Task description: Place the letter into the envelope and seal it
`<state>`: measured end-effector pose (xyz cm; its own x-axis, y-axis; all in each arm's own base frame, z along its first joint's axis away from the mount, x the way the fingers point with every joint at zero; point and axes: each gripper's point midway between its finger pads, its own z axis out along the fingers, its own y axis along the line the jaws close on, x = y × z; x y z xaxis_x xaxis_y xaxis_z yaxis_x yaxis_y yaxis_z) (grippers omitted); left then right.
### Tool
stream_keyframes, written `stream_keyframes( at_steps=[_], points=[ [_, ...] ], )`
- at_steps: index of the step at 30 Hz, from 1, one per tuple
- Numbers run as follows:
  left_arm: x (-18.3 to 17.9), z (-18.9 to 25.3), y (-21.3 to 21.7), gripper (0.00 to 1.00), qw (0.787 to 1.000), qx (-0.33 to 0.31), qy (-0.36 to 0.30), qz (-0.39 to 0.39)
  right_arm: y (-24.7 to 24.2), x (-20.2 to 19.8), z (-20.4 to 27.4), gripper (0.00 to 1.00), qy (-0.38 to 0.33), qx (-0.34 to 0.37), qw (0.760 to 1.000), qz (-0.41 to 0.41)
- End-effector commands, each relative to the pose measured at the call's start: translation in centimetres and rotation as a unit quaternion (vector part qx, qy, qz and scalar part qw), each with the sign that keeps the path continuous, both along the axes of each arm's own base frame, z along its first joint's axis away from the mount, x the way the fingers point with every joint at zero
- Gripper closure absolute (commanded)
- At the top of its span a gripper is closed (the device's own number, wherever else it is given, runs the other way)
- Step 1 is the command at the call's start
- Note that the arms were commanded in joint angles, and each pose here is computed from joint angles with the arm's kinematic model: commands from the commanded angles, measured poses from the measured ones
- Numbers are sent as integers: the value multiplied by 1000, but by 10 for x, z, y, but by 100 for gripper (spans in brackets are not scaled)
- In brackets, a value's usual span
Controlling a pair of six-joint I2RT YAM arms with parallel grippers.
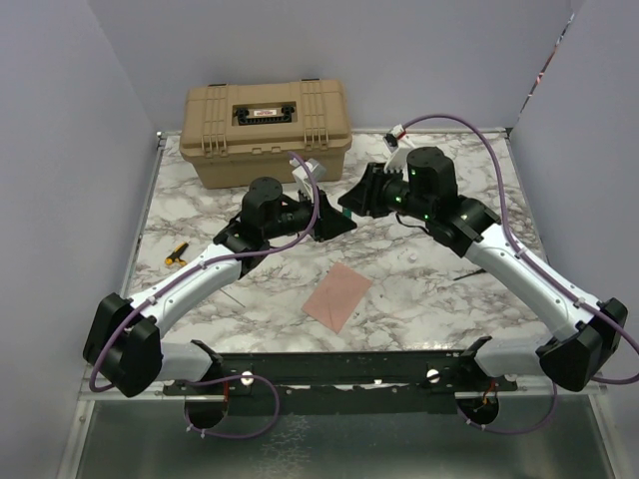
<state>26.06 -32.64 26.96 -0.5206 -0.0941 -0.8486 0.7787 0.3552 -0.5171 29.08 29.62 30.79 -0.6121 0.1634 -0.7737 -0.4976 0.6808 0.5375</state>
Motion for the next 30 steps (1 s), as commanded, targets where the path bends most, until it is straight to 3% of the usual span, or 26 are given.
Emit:
stream_keyframes(
  at_steps=[1,9,21,23,27,30],
  points=[
    [-4,23,0,100,1000,-16,-15,-6,8,-13,12,65,-9,3,999,45],
    [-4,26,0,100,1000,-18,-16,-7,11,-19,12,57,-5,2,998,68],
    [-7,31,1,100,1000,-23,-18,-9,10,-21,8,64,1,-4,998,68],
    [-8,31,1,100,1000,-23,-18,-11,10,-22,9,71,-1,-3,998,71],
    [-11,33,2,100,999,-25,-21,-15,12,-27,11,99,-10,-5,995,95],
    [-20,36,3,100,999,-27,-29,-34,15,-42,19,100,-49,-3,988,149]
  ],
)
